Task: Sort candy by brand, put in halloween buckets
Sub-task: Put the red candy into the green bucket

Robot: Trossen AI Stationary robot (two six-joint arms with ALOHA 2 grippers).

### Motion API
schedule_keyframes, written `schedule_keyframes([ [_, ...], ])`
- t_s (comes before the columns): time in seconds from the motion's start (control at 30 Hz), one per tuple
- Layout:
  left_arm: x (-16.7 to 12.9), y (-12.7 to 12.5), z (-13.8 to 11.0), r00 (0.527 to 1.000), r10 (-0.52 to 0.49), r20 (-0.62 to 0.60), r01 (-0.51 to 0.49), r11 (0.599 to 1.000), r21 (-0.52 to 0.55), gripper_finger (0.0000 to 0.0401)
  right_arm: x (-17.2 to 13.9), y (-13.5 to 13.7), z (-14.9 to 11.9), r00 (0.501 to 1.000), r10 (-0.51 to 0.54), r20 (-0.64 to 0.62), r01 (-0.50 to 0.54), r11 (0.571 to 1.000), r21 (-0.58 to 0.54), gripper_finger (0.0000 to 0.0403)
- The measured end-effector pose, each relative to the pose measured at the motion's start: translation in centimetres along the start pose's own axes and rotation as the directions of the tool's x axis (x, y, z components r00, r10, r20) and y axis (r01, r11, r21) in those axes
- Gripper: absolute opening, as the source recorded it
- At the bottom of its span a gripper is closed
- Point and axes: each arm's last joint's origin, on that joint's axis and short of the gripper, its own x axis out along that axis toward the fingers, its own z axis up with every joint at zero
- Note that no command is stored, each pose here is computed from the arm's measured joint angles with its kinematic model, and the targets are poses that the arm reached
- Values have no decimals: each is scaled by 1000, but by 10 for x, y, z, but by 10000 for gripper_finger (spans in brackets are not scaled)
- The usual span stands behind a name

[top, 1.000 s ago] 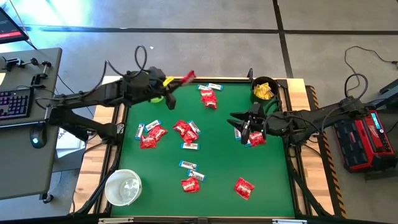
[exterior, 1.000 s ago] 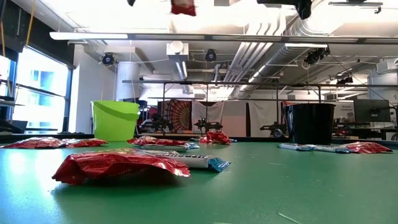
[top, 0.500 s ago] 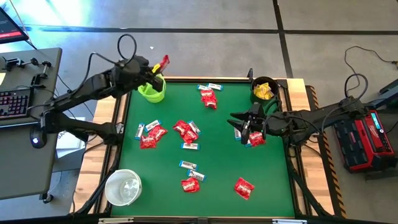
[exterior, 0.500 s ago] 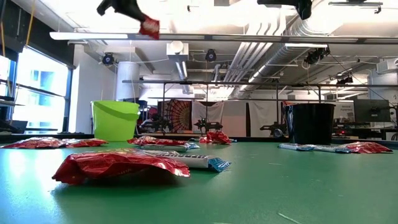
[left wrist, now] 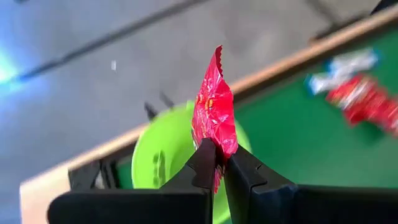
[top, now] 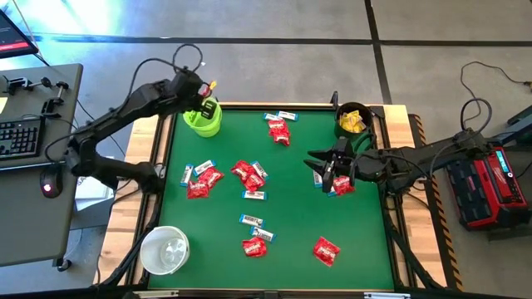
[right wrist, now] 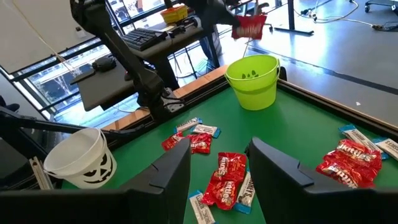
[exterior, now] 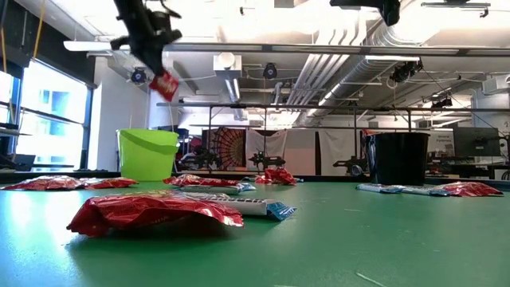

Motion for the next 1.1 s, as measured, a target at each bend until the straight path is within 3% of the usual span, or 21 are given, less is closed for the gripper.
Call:
schedule_keyframes([
  [0.2, 37, 2, -5, 975, 15, -223, 2, 997, 78, 7, 0, -1, -2, 1000, -7, -14, 7, 1000, 15, 149],
  [0.53, 91, 13, -7, 902, -63, -428, 136, 981, 141, 7, 0, -1, -2, 1000, -8, -15, 8, 1000, 18, 149],
  [0.87, 127, 19, -13, 842, -78, -534, 194, 967, 166, 7, 0, -1, -3, 999, -13, -30, 15, 998, 60, 149],
  [1.1, 135, 14, -15, 829, -71, -554, 207, 961, 186, 23, 0, -1, -3, 999, -11, -32, 13, 998, 67, 149],
])
